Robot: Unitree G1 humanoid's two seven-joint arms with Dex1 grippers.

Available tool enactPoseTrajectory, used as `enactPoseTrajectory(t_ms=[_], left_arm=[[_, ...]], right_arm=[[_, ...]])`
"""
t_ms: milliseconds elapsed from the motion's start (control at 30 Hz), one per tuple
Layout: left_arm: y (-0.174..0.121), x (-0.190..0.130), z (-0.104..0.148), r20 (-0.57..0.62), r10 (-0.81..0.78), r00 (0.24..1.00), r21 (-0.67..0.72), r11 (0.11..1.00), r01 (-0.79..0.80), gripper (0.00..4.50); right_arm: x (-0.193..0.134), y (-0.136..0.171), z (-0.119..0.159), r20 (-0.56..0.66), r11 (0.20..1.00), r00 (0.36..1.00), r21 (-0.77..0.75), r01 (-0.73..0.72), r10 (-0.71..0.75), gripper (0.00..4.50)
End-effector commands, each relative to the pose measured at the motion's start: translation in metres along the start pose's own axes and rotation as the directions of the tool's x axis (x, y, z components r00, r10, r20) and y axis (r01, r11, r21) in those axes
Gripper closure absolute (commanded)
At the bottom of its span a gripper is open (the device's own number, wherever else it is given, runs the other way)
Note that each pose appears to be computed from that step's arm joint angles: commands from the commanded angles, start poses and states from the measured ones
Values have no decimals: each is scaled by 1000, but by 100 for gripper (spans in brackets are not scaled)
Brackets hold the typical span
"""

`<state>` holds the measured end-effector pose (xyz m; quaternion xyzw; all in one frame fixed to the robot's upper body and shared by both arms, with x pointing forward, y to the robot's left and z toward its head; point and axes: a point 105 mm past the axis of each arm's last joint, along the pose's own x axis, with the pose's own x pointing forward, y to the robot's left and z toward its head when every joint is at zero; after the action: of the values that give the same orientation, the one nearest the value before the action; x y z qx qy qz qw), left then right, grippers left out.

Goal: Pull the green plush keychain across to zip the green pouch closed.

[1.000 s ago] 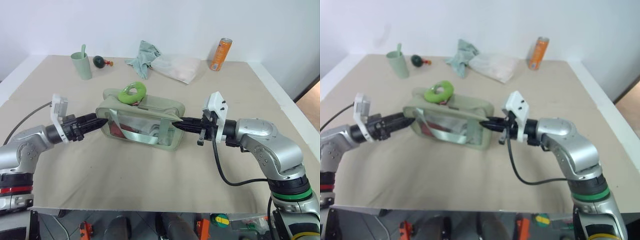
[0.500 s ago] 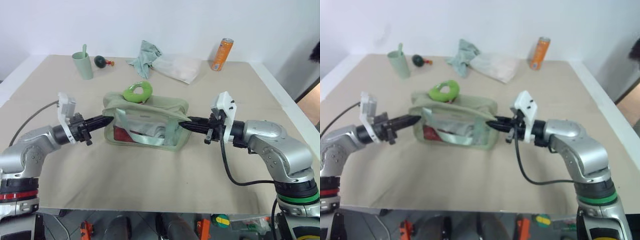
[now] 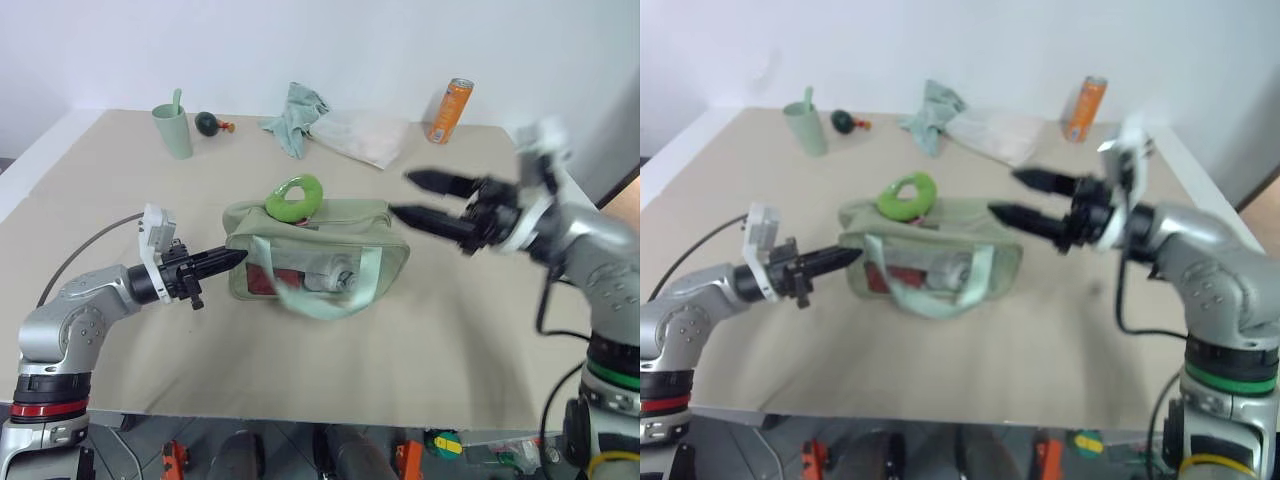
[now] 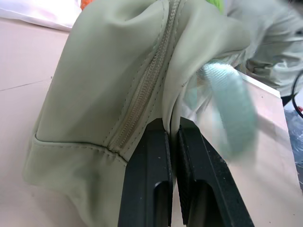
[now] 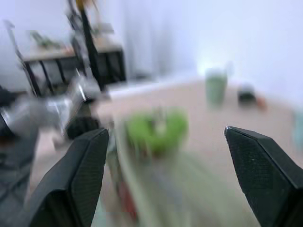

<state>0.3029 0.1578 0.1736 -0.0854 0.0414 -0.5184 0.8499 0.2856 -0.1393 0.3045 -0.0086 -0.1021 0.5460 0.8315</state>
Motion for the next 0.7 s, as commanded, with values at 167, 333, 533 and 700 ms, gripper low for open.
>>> enactPoseTrajectory(t_ms=[167, 333, 533, 700], left_arm=[[-13, 9, -7, -26, -46, 999, 6, 999, 46, 450], [-14, 10, -8, -26, -49, 998, 1, 999, 49, 450], [-16, 11, -9, -23, -48, 999, 3, 999, 49, 450], [-17, 8, -9, -19, -34, 999, 3, 999, 34, 450]], right_arm=[[30, -11, -26, -152, 998, 988, -70, -6, -5, 42], [73, -25, -40, -214, 990, 976, -141, 12, -43, 42], [108, -21, -36, -197, 988, 980, -148, -38, 8, 42], [114, -13, -46, -231, 987, 971, -133, -92, 59, 42]])
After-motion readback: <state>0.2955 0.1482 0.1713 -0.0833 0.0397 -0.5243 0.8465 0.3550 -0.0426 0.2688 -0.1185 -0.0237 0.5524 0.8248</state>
